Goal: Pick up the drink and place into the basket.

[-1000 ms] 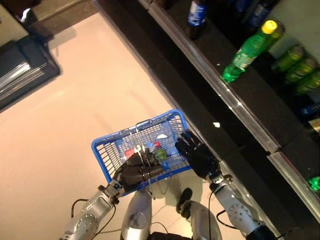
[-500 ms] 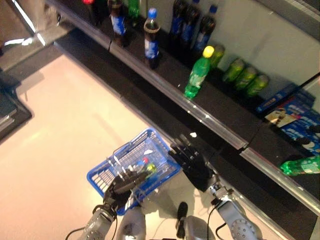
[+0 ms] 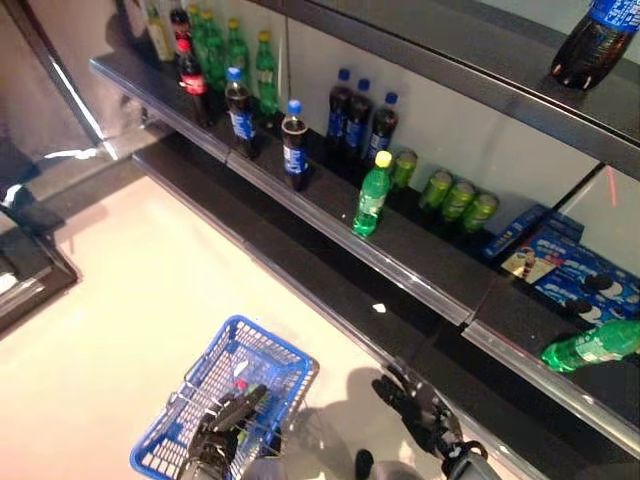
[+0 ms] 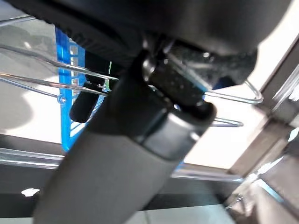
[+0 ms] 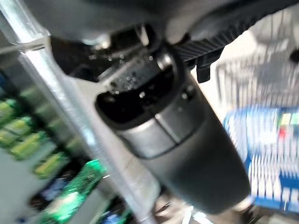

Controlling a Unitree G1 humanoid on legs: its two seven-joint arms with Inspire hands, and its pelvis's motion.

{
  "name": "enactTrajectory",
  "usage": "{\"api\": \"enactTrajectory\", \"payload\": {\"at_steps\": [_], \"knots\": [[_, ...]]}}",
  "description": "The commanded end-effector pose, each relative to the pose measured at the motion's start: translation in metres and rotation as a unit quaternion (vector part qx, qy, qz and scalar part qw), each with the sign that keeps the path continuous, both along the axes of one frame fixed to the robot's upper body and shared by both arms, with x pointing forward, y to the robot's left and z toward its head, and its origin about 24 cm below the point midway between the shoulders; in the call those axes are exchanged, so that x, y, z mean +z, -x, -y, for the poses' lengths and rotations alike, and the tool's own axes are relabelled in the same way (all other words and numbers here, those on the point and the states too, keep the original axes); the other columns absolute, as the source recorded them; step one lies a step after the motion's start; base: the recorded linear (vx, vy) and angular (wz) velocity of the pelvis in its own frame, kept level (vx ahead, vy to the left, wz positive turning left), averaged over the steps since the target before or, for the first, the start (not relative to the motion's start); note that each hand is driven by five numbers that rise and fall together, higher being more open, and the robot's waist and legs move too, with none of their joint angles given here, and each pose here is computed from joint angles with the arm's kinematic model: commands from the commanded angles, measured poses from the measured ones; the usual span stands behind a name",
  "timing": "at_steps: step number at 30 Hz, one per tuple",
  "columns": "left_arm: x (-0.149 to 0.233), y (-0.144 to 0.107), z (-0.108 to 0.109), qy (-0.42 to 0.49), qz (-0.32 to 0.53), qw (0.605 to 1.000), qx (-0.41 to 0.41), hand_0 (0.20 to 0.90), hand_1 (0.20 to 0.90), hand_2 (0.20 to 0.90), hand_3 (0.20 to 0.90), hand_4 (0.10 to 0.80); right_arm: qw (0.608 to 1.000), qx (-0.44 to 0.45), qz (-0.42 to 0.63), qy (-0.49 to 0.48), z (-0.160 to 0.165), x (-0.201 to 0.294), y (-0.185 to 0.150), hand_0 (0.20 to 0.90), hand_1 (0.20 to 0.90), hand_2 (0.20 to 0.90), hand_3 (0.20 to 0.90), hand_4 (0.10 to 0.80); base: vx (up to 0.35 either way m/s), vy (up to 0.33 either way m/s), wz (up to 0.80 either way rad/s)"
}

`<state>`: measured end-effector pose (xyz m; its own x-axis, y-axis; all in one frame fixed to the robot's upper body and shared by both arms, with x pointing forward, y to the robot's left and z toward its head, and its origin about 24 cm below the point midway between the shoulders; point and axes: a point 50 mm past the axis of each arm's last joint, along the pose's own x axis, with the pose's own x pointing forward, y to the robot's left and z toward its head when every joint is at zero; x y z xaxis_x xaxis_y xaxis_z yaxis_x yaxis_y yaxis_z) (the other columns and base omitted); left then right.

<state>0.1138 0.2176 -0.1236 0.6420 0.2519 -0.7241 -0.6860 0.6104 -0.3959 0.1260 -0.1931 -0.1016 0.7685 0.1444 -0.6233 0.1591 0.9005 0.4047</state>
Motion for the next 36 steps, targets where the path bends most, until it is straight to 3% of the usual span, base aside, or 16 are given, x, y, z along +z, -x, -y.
{"api": "enactTrajectory", "payload": {"at_steps": [1, 6, 11, 15, 21, 24, 35, 36], "knots": [[0.046, -0.055, -0.021, -0.059, 0.166, 0.984, 0.010, 0.300, 0.300, 0.300, 0.200, 0.100, 0.999, -0.003, 0.025, 0.035, 0.002, 0.011, -0.016, 0.900, 0.900, 0.900, 0.900, 0.800, -0.037, 0.035, 0.56], [0.042, -0.063, -0.009, -0.052, 0.149, 0.987, 0.004, 0.300, 0.300, 0.300, 0.200, 0.100, 0.995, -0.054, -0.025, 0.077, 0.017, 0.000, -0.006, 0.900, 0.900, 0.900, 0.900, 0.800, 0.051, 0.175, 1.18], [0.028, -0.051, -0.010, -0.051, 0.112, 0.992, 0.031, 0.300, 0.300, 0.300, 0.200, 0.100, 0.983, -0.083, -0.106, 0.128, 0.034, -0.024, 0.016, 0.900, 0.900, 0.900, 0.900, 0.800, 0.229, 0.399, 0.21], [0.025, -0.056, -0.010, -0.072, 0.096, 0.993, -0.010, 0.300, 0.300, 0.300, 0.200, 0.100, 0.973, -0.138, -0.140, 0.123, 0.031, -0.035, 0.022, 0.900, 0.900, 0.900, 0.900, 0.800, 0.240, 0.400, 0.32], [0.019, -0.041, -0.016, -0.103, 0.069, 0.990, -0.069, 0.300, 0.300, 0.300, 0.200, 0.100, 0.960, -0.174, -0.170, 0.138, 0.030, -0.041, 0.033, 0.900, 0.900, 0.900, 0.900, 0.800, 0.279, 0.359, -0.02], [0.014, -0.037, -0.016, -0.097, 0.059, 0.991, -0.076, 0.300, 0.300, 0.300, 0.200, 0.100, 0.956, -0.177, -0.185, 0.143, 0.042, -0.047, 0.048, 0.900, 0.900, 0.900, 0.900, 0.800, 0.408, 0.147, 0.35], [-0.002, -0.025, -0.002, -0.061, 0.049, 0.992, -0.095, 0.300, 0.300, 0.300, 0.200, 0.100, 0.953, -0.198, -0.186, 0.133, 0.052, -0.049, 0.052, 0.900, 0.900, 0.900, 0.900, 0.800, 0.474, 0.012, 0.29], [-0.005, -0.025, 0.007, -0.053, 0.039, 0.994, -0.092, 0.300, 0.300, 0.300, 0.200, 0.100, 0.947, -0.207, -0.207, 0.132, 0.054, -0.052, 0.063, 0.900, 0.900, 0.900, 0.900, 0.800, 0.527, -0.027, 0.35]]}}
